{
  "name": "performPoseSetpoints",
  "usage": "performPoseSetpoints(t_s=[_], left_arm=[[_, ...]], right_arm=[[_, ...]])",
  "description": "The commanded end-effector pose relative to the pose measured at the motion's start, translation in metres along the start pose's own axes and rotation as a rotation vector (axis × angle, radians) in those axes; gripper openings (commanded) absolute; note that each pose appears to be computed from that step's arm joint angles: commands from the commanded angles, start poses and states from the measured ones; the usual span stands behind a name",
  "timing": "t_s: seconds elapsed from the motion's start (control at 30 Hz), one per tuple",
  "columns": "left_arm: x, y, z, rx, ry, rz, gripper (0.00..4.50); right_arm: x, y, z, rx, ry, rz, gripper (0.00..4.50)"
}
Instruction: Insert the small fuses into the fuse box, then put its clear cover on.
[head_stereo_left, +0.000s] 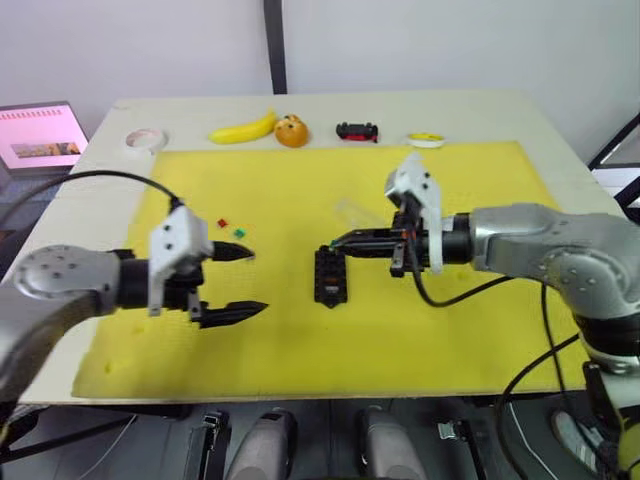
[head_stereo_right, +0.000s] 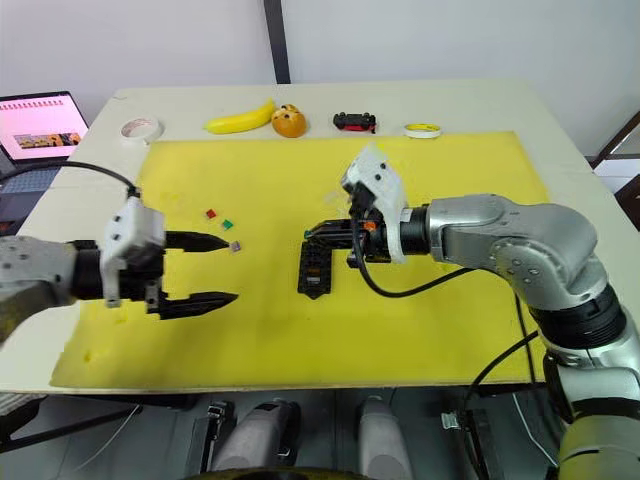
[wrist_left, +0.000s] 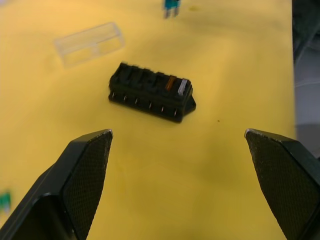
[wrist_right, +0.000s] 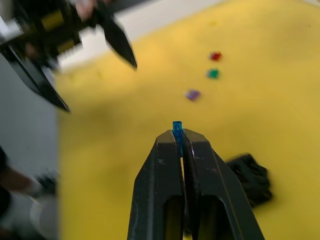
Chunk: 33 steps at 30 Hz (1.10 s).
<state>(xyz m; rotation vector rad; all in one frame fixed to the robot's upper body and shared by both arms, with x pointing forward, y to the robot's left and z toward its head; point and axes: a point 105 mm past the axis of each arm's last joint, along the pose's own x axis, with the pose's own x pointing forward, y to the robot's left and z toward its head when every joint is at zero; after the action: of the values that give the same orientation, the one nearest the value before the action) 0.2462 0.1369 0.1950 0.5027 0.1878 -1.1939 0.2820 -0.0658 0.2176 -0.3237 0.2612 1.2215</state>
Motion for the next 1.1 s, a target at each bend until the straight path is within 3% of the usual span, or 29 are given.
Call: performPoseSetpoints(t_s=[0.03,0.4,1.1], left_arm=[[0.014,0.001,0.006,0.091,-0.022,-0.025,4.46],[0.042,0.012,-0.015,0.194,-0.016,-0.169,4.46],[0.062,0.023,-0.014,0.177,-0.076,-0.190,4.46]], right_arm=[[0.005,-0.002,0.003,-0.135,0.016,0.010,0.00],[0.027,-0.007,-0.013,-0.284,0.128,0.058,0.00],[0.037,-0.021,-0.026,-0.370,0.193,0.083,0.00]])
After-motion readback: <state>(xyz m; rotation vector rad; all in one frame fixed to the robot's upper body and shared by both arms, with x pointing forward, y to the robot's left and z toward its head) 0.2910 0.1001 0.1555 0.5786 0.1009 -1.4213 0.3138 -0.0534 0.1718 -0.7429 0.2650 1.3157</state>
